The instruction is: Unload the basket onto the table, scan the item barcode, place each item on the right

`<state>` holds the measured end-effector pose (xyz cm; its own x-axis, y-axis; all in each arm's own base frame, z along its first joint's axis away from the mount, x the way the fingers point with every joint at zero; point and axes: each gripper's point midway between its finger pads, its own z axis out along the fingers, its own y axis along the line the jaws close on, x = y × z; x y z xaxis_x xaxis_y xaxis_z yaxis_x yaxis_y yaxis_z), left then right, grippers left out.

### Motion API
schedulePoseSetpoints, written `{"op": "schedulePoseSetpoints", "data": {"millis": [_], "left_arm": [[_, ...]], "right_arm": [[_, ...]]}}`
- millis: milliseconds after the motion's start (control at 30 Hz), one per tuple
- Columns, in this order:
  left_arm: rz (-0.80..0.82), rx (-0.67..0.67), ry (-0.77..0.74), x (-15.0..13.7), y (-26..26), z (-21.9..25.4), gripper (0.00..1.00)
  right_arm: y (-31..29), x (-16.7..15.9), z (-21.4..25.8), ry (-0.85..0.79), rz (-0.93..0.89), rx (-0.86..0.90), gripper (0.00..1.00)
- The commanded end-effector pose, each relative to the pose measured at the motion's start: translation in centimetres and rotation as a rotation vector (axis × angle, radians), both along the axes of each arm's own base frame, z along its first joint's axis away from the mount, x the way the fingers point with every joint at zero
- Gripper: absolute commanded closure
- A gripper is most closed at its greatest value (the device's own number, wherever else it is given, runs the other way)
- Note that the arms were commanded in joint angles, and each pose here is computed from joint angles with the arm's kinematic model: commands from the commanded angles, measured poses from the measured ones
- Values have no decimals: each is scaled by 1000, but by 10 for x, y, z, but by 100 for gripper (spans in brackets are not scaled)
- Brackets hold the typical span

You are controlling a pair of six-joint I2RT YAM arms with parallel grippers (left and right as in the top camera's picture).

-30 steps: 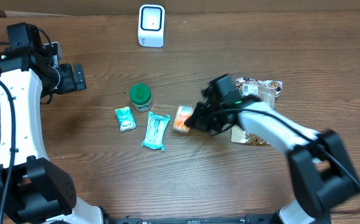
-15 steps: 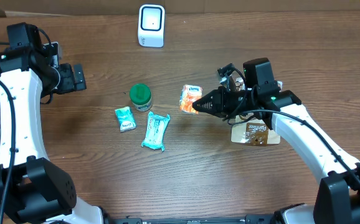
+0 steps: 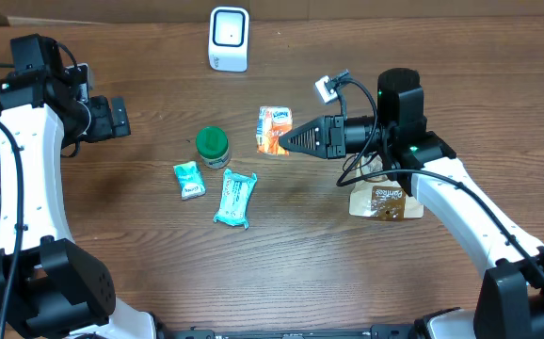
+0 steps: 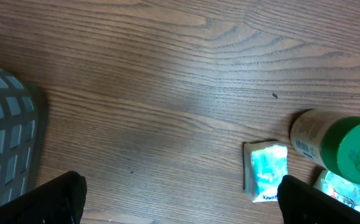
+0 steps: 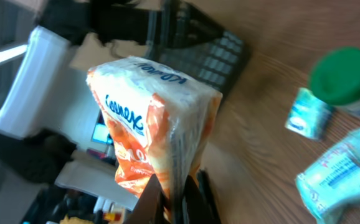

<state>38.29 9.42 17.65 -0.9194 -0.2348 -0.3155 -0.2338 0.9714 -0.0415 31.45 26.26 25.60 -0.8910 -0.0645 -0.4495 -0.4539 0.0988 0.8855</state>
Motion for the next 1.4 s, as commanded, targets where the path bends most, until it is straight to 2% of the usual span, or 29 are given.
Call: {"op": "schedulePoseSetpoints", "data": {"millis": [0,267,567,733,867,1000,1033,1100,1367], "left_arm": [[-22,11,-14,3,1,5,0],[-22,11,-14,3,1,5,0],[-22,11,-14,3,1,5,0],[-22,11,-14,3,1,5,0],[-22,11,-14,3,1,5,0],[-22,11,-14,3,1,5,0],[-22,11,-14,3,1,5,0],[-22,11,-14,3,1,5,0],[-22,11,-14,3,1,5,0]], "right_arm": [[-1,-16,31,23,83,69,96],[-1,-21,66,-29,132,131,96],[0,-17,65,-66,114,134,96],[2,-2,32,1,30,72,96],[1,20,-27,107,-183,-143,96],[-19,41,-61,71,-386,-480,96],[-31,52,-60,24,-454,-630,97],[-38,67,-49,-44,-507,-757,96],[-31,157,3,-433,-655,-1085,96]]}}
